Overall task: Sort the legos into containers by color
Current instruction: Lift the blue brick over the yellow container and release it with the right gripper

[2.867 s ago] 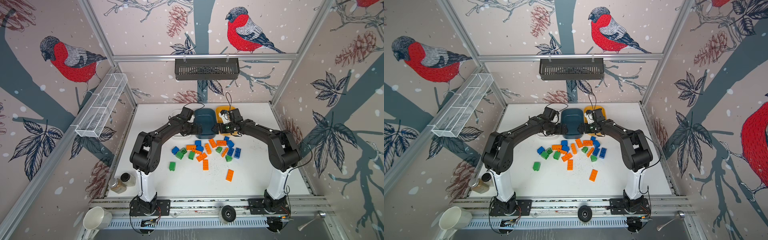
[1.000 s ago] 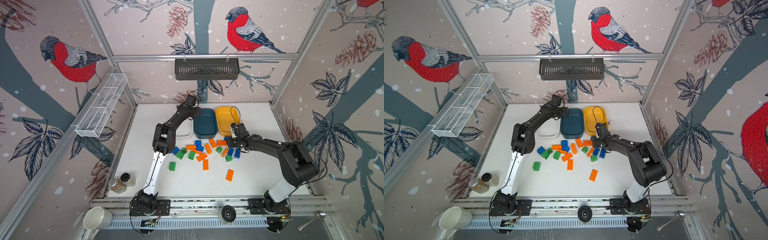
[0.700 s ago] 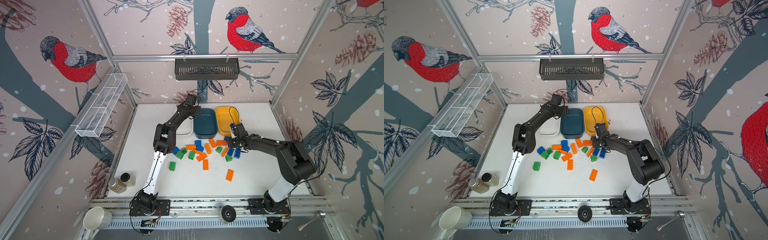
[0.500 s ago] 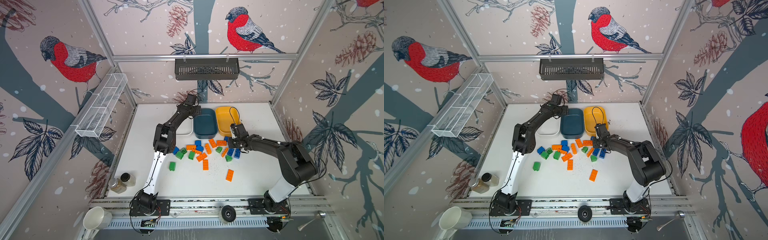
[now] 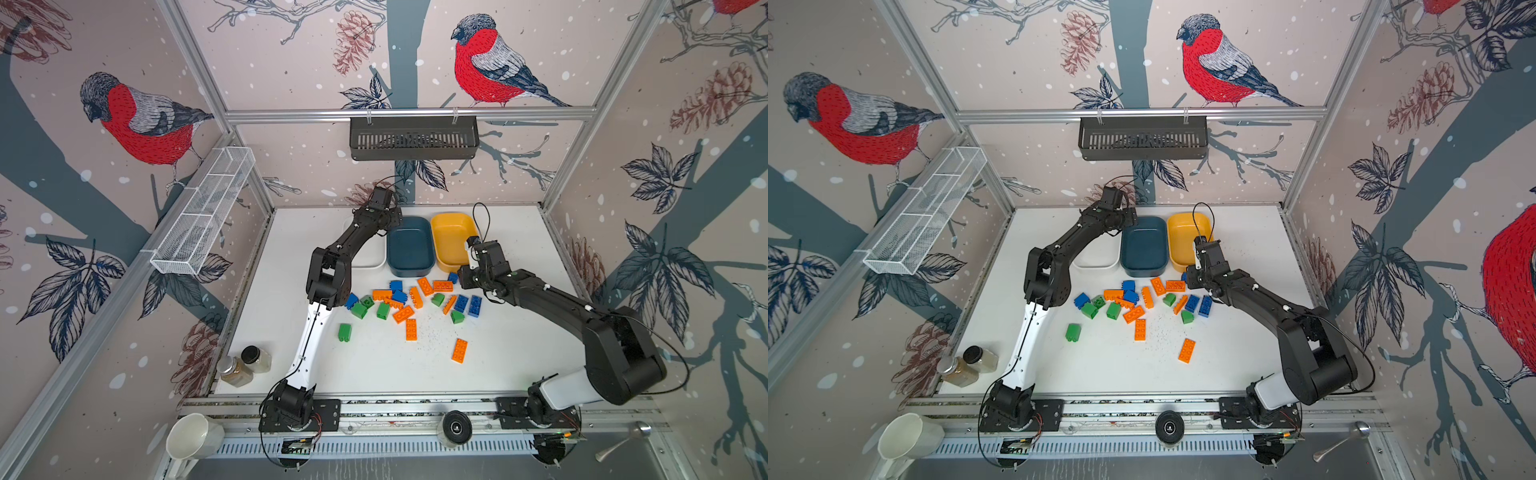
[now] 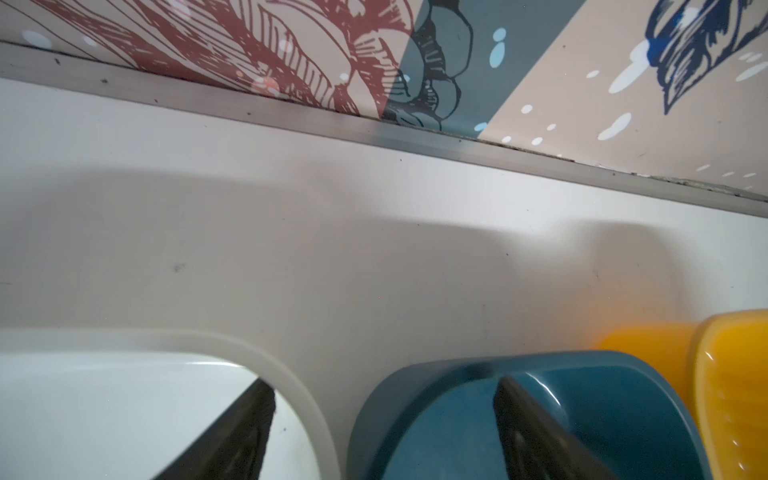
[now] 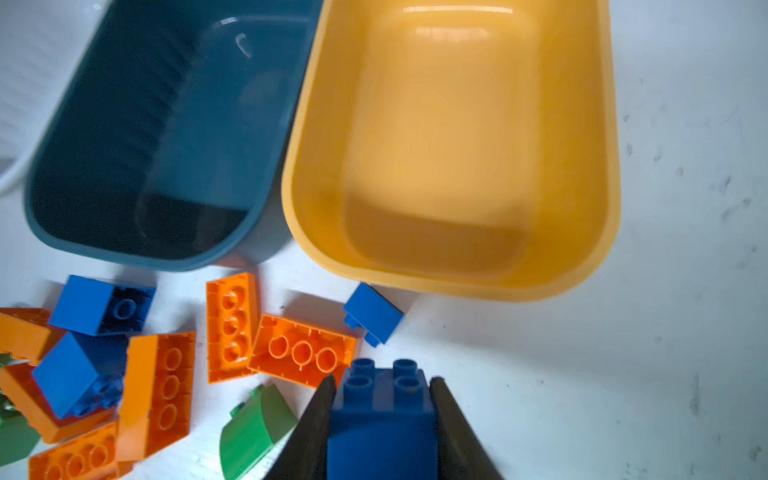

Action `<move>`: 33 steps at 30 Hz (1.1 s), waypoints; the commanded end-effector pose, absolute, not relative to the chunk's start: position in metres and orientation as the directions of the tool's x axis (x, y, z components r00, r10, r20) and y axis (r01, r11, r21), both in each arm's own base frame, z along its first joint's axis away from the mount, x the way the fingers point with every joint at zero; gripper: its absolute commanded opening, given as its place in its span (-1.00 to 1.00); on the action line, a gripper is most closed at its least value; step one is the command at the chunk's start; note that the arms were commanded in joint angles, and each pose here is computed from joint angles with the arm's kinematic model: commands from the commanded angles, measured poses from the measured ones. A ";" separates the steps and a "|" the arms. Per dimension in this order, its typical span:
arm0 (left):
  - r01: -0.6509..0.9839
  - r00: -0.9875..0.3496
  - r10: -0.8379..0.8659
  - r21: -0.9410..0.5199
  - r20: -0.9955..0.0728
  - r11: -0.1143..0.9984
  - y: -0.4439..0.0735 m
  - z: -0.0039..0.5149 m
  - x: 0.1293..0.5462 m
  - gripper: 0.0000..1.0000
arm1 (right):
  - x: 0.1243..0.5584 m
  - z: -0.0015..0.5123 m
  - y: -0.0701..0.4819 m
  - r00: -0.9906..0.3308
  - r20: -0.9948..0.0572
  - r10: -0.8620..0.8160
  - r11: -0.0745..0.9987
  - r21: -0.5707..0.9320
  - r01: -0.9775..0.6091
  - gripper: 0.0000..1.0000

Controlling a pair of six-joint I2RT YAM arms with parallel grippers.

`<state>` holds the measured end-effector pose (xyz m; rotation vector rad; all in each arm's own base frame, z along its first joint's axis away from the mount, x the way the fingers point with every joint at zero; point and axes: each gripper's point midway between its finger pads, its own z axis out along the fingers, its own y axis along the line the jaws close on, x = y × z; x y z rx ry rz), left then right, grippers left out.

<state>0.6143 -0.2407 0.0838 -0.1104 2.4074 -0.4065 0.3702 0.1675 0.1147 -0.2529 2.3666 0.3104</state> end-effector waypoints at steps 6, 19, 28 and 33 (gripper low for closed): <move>0.100 -0.776 -0.121 -0.310 -0.619 0.946 -0.240 0.100 0.573 0.94 | 0.425 0.146 0.178 -0.656 -0.755 0.003 0.941 0.223 -0.253 -0.39; 0.113 -0.796 -0.059 -0.244 -0.603 0.963 -0.225 0.114 0.520 0.94 | 0.514 0.109 0.161 -0.692 -0.721 0.010 0.972 0.171 -0.164 -0.32; 0.089 -0.763 -0.091 -0.243 -0.640 0.966 -0.210 0.132 0.479 0.94 | 0.513 0.119 0.163 -0.690 -0.723 -0.003 0.978 0.141 -0.151 0.21; 0.033 -0.713 -0.131 -0.220 -0.689 0.975 -0.201 0.142 0.467 0.95 | 0.473 0.132 0.160 -0.696 -0.717 0.018 0.973 0.174 -0.154 0.40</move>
